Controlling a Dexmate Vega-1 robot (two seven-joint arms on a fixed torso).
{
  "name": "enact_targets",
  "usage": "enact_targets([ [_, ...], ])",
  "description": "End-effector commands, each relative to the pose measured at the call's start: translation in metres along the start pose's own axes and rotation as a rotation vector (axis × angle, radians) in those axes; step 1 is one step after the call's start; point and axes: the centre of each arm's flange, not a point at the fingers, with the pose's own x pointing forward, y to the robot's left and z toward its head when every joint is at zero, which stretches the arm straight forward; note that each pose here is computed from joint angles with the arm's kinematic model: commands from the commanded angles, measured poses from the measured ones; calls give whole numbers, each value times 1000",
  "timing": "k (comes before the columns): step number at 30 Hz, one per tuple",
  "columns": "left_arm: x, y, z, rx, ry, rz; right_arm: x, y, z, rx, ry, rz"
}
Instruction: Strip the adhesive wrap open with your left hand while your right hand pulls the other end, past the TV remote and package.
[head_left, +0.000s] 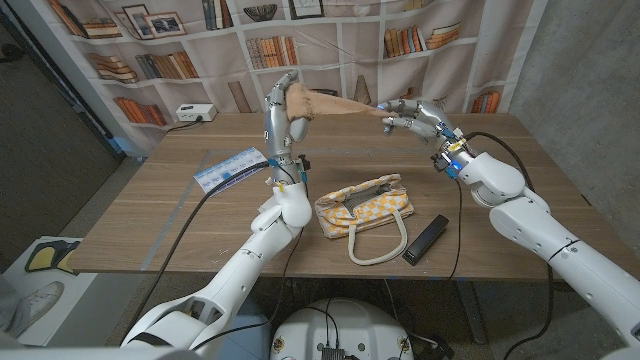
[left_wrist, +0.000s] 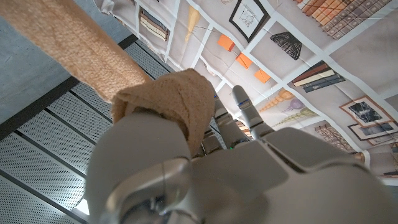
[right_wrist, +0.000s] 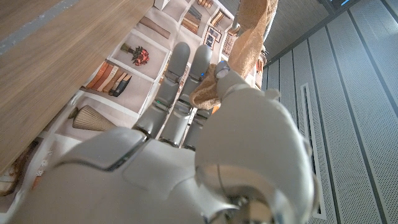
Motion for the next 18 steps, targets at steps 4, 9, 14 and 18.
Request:
enact_targets([
  [4,8,9,-2,31,1,81,-12,-10,1,-3,-8,-52],
  [9,8,10,-4,23,35,120,-15,-11,0,4,-11,-61],
  [14,7,10,-7,7,66,138,-16,-12,0,4,-11,-65],
  [18,6,10,-8,3,79,138,-17,-13,1,3,-13,-69],
])
